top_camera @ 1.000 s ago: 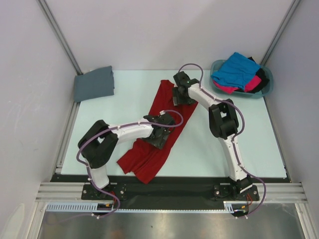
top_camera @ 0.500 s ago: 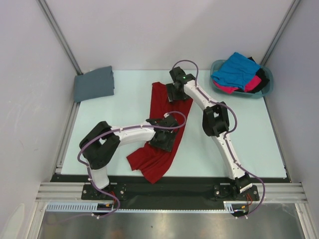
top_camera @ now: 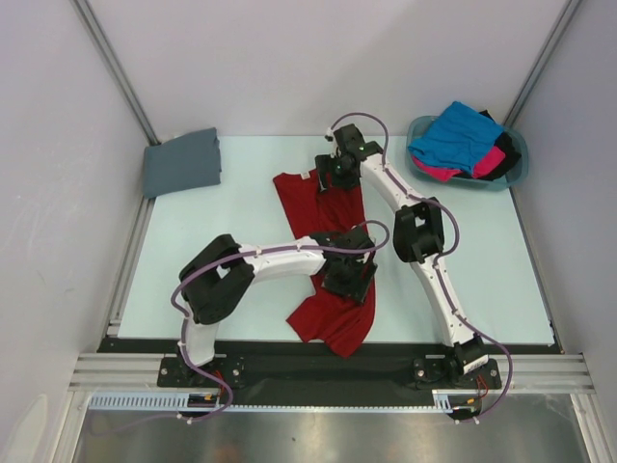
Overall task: Fold and stack the t-shirts
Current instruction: Fold the tshirt
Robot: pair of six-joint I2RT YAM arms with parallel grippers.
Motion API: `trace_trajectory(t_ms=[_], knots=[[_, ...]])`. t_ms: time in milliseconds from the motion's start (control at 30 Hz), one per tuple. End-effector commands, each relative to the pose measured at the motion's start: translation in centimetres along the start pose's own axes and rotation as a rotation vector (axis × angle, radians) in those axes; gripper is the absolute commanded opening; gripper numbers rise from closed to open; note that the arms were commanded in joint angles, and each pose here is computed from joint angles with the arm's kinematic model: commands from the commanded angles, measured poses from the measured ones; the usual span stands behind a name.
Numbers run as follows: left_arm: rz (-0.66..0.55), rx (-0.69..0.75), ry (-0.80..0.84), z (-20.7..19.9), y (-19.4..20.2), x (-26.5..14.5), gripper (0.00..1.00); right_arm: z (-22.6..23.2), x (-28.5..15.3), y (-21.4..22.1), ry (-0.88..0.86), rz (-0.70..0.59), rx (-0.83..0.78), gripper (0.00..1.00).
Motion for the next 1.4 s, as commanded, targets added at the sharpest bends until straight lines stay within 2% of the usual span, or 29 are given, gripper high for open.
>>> trace_trajectory(t_ms=[0,67,100,267,300,467,567,633,700,833,933,1067,1233,1367], knots=[[0.017,-0.019,-0.020,-0.7,0.3,-0.9,0.72,1.1,1.4,1.2,-0.076,0.014,-0.014,0.80],[-0.039,-0.040,-0.127,1.3,-0.2,-2.0,0.72,1.1,0.5,0.4,-0.071,-0.026,-0.034,0.79],[-0.072,-0.069,-0.181,2.4,-0.6,-2.6,0.73,0.5,0.7,1.4,-0.044,-0.008,-0.031,0.79],[-0.287,-0.221,-0.370,9.1,-3.8,-8.4,0.79,0.3,-4.4,-1.6,-0.011,-0.168,-0.067,0.79],[-0.318,-0.229,-0.381,10.0,-4.4,-9.3,0.84,-0.5,-5.2,-1.8,-0.019,-0.180,-0.042,0.79],[-0.521,-0.308,-0.368,14.7,-9.2,-14.4,0.94,-2.7,-9.0,-2.9,-0.031,-0.237,0.016,0.79],[-0.569,-0.333,-0.358,16.9,-11.3,-15.3,0.96,-4.1,-9.8,-2.9,-0.034,-0.250,0.038,0.79],[-0.551,-0.331,-0.366,18.6,-12.4,-13.7,0.96,-5.0,-10.4,-3.1,-0.038,-0.257,0.060,0.80],[-0.559,-0.339,-0.366,19.5,-13.3,-14.0,0.96,-6.0,-10.1,-3.0,-0.038,-0.248,0.085,0.80],[-0.511,-0.389,-0.272,21.7,-14.8,-10.7,0.94,-8.7,-8.1,-1.7,-0.111,-0.183,0.192,0.77],[-0.553,-0.415,-0.122,22.6,-15.4,-9.2,0.93,-10.1,-6.5,-0.8,-0.209,-0.177,0.264,0.75],[-0.603,-0.502,-0.024,25.8,-15.7,-8.4,0.94,-11.4,-5.5,-0.1,-0.295,-0.165,0.320,0.76],[-0.639,-0.554,0.017,28.9,-16.0,-7.9,0.94,-12.1,-5.0,0.0,-0.314,-0.158,0.326,0.77],[-0.699,-0.570,0.074,30.7,-17.9,-7.7,0.92,-12.3,-4.1,0.0,-0.360,-0.136,0.343,0.77]])
Point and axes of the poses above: each gripper's point midway between its finger pads, its own x axis out along the fingers, its own z axis along the line the jaws close on, y = z × x, the point moved 3 cm from there along -x, back along the fingers, and after that the axes turned 1 degree about x, right-handed, at the moved point
